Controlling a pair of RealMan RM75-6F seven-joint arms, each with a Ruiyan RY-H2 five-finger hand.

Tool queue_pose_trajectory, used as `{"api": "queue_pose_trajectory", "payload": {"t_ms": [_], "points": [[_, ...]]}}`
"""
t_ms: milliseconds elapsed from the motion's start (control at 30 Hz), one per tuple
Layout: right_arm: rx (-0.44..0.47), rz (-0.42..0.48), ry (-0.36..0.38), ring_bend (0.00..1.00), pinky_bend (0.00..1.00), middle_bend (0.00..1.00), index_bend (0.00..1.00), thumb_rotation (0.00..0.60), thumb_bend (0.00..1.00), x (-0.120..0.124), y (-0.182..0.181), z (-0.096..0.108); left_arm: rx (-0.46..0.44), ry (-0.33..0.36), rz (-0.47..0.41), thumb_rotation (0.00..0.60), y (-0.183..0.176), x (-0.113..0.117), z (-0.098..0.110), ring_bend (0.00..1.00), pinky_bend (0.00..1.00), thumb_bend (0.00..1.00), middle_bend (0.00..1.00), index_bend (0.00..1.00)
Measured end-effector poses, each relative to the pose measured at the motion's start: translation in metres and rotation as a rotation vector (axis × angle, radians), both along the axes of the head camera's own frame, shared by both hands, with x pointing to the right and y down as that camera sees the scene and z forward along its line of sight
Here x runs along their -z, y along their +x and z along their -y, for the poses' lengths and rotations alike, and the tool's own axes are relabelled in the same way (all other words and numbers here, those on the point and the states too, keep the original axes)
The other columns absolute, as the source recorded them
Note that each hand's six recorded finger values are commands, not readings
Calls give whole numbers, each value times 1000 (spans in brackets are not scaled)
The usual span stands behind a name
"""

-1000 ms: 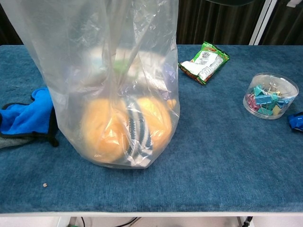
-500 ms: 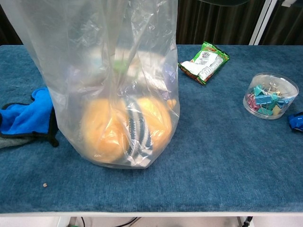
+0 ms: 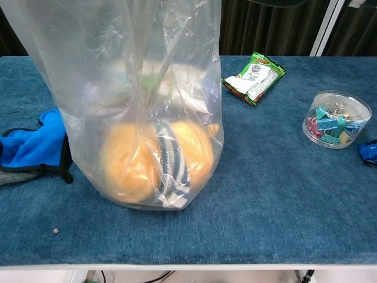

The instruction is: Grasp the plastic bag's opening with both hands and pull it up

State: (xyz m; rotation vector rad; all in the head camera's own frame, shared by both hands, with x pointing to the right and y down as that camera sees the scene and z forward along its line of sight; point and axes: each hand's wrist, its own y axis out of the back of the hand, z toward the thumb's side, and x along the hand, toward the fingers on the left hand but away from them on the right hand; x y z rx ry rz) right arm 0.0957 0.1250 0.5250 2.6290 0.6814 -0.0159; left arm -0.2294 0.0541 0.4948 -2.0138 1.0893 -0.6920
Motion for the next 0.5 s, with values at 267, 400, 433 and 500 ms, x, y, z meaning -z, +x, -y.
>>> {"api": "queue_pose_trajectory", "payload": {"t_ms": [267,400,433,500], "points": [[1,1,4,0,26,138,80,600,412,1,-1,0,-43,-42,-1,455,17,-5,5,99,214,0,232,186],[1,-1,4,0,26,138,80,600,412,1,-1,0,-43,-62,-1,449,20,-9,9,99,213,0,232,186],[1,-2,5,0,26,138,80,600,412,1,-1,0,-43,-68,-4,444,21,-9,9,99,213,0,232,186],[-1,-2,5,0,26,138,80,600,413,1,-1,1,-47,-84,-12,439,23,-10,10,99,213,0,232,186]]}}
